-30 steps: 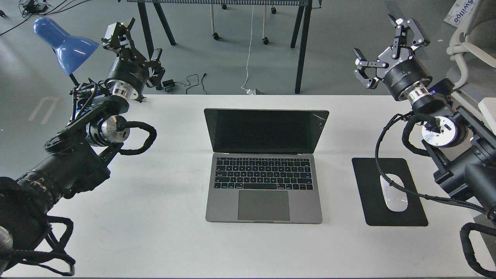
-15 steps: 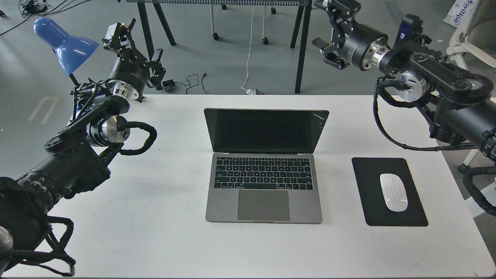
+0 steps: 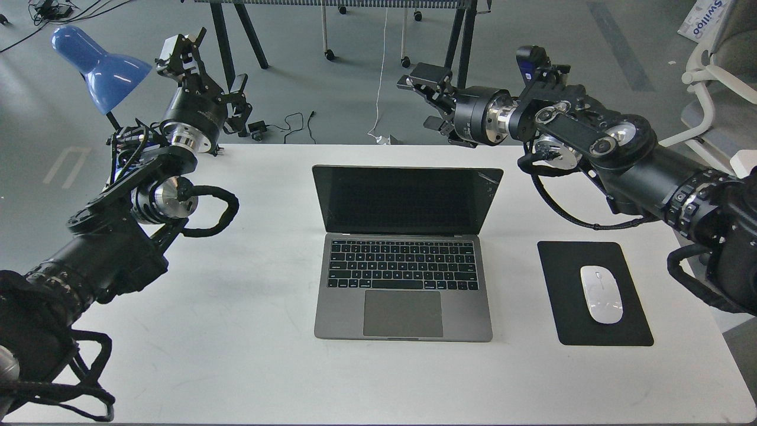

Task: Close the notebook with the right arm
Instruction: 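Raise the right gripper and swing it over the laptop's screen top, then push the laptop screen down toward the keyboard with the right gripper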

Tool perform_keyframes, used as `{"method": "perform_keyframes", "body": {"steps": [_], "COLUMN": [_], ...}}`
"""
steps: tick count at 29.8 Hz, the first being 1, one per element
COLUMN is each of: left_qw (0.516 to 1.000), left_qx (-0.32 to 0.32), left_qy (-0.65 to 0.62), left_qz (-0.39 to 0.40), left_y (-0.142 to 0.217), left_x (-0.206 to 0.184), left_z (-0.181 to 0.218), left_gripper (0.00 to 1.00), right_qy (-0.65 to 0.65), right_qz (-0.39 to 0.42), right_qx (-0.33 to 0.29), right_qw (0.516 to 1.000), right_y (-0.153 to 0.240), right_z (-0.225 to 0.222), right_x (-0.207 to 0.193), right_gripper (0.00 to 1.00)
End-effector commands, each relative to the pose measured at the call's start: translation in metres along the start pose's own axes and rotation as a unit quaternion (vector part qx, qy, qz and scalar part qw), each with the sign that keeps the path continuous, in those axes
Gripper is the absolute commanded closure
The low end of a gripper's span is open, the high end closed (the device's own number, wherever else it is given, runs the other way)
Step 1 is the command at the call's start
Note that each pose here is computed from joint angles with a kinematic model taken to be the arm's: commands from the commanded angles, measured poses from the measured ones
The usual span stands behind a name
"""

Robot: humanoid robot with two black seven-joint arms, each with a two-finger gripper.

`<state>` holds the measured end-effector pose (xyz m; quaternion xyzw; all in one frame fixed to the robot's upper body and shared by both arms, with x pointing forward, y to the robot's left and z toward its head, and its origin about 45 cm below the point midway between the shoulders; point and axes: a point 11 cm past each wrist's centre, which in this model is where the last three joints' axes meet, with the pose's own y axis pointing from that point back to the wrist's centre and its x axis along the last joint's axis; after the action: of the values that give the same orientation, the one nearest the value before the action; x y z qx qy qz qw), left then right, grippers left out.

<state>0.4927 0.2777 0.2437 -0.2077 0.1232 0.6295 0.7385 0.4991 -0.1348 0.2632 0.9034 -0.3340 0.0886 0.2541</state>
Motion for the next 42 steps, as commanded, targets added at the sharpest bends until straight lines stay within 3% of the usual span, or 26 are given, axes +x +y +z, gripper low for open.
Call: {"method": "perform_keyframes", "body": {"steps": [1, 11, 25, 42], "left_qw": [1.000, 1.000, 1.000, 1.000], "left_qx": [0.000, 0.000, 0.000, -0.001], "left_qy": [0.000, 0.000, 0.000, -0.001], "left_qz": [0.000, 0.000, 0.000, 0.002], "left_y": [0.000, 0.000, 0.000, 0.000], "left_x": [0.000, 0.000, 0.000, 0.001], "left_z": [0.000, 0.000, 0.000, 0.001], "left_gripper": [0.00, 0.00, 0.00, 0.00], "right_qy": [0.003, 0.007, 0.025, 0.003], "right_qz": [-0.023, -0.051, -0.122, -0.215], "right_qx": [-0.002, -0.001, -0.050, -0.103], "right_qw": [1.000, 0.999, 0.991, 0.971], "right_y": [0.000, 0.000, 0.003, 0.034], "right_z": [-0.002, -0.007, 0.033, 0.096], "right_x": [-0.005, -0.011, -0.055, -0.114], "right_gripper": [0.00, 0.00, 0.00, 0.00]}}
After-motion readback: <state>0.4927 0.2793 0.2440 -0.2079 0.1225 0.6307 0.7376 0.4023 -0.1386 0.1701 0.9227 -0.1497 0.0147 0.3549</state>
